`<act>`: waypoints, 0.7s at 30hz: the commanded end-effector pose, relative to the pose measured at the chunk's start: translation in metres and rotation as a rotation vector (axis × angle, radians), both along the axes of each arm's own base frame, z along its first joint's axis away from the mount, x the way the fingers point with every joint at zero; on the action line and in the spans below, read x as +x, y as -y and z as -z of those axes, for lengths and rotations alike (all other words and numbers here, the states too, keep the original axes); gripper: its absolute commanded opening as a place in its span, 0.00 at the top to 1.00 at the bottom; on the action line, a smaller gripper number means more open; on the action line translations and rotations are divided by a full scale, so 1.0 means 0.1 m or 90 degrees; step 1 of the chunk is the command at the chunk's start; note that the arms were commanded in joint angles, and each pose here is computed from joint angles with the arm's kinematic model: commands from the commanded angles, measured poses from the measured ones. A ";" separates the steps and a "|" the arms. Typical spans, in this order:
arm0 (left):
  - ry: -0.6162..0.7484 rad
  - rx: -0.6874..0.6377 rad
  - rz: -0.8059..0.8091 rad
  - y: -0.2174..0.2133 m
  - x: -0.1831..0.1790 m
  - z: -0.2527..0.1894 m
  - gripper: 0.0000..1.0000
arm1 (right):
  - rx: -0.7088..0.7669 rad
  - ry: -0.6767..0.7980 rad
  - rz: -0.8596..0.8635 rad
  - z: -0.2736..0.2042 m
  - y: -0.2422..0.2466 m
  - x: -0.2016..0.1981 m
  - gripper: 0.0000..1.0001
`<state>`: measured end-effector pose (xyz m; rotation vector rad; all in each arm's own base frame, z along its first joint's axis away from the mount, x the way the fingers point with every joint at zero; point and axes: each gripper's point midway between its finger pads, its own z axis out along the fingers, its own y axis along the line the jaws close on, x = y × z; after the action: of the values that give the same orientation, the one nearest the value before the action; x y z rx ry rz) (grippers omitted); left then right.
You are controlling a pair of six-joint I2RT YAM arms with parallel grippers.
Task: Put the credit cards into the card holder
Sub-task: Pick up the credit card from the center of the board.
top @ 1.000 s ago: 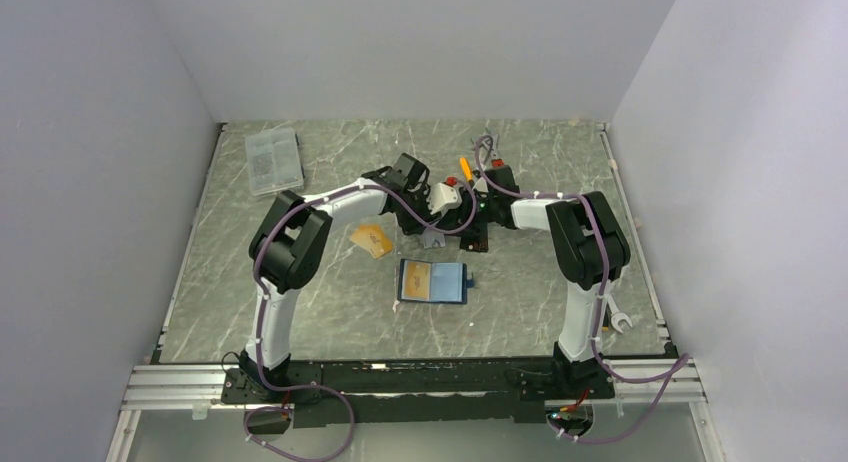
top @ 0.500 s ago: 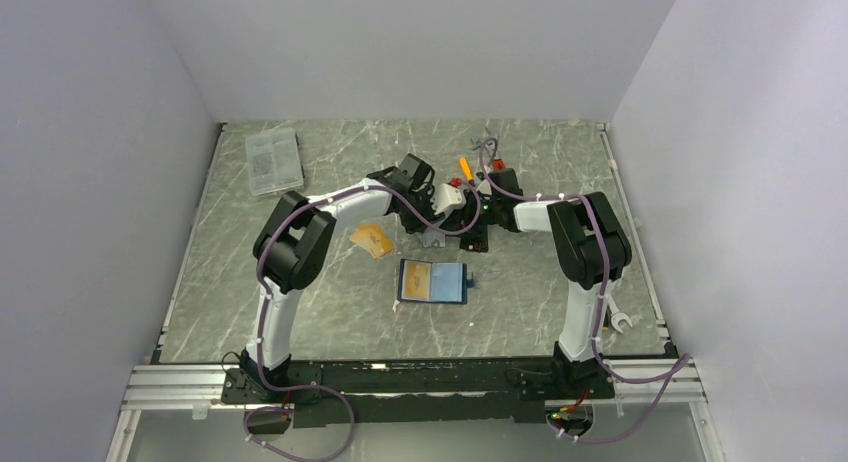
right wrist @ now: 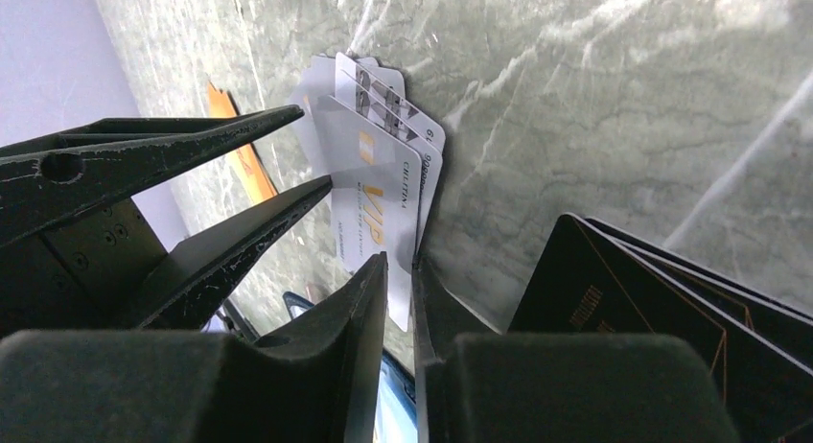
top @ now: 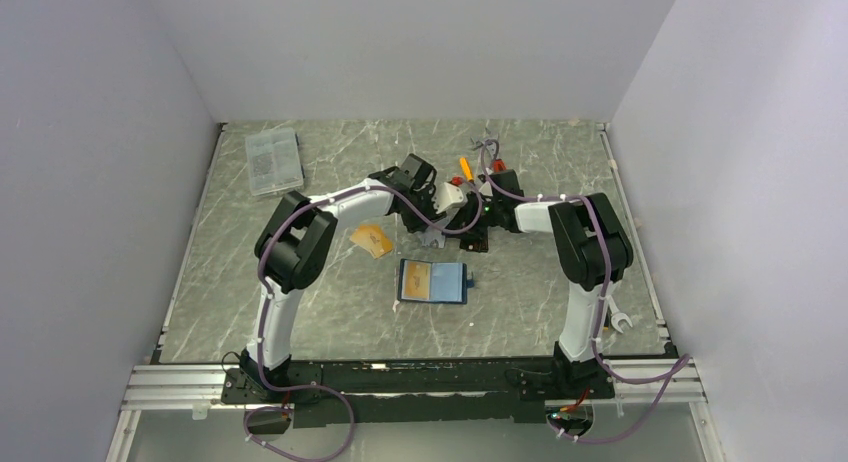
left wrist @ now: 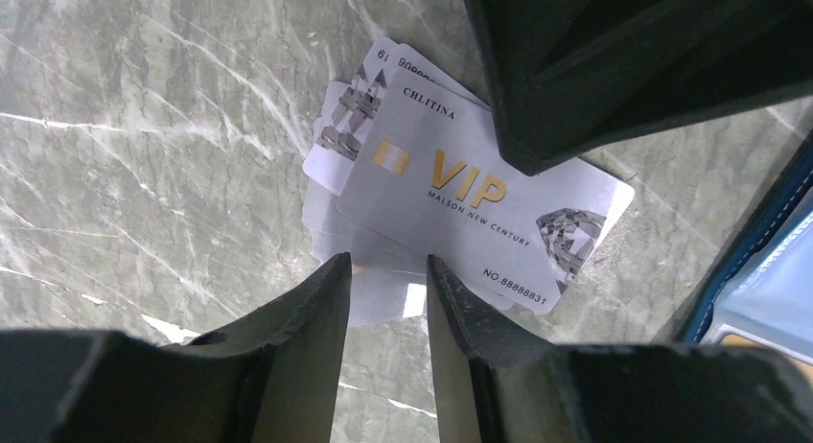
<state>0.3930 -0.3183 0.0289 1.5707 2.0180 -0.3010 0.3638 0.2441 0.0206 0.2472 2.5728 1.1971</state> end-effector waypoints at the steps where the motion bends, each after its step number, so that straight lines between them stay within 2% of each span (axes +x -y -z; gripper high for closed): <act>1: -0.011 -0.016 0.016 0.18 -0.08 0.07 0.60 | -0.004 0.026 -0.006 -0.20 -0.02 -0.02 0.84; 9: -0.025 -0.036 0.008 0.19 -0.09 -0.01 0.61 | 0.020 0.046 -0.009 -0.37 -0.09 0.00 0.86; 10: -0.029 -0.041 0.005 0.19 -0.09 -0.02 0.61 | 0.027 0.044 -0.006 -0.38 -0.10 0.00 0.85; 14: -0.047 -0.059 0.002 0.21 -0.11 -0.06 0.62 | 0.053 0.042 -0.007 -0.36 -0.14 -0.02 0.68; 21: -0.094 -0.081 0.007 0.24 -0.27 -0.05 0.63 | 0.067 0.021 0.006 -0.23 -0.17 0.00 0.67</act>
<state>0.3866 -0.3227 0.0289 1.5185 2.0611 -0.3819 0.3570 0.2479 0.0329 0.2894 2.5507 1.2340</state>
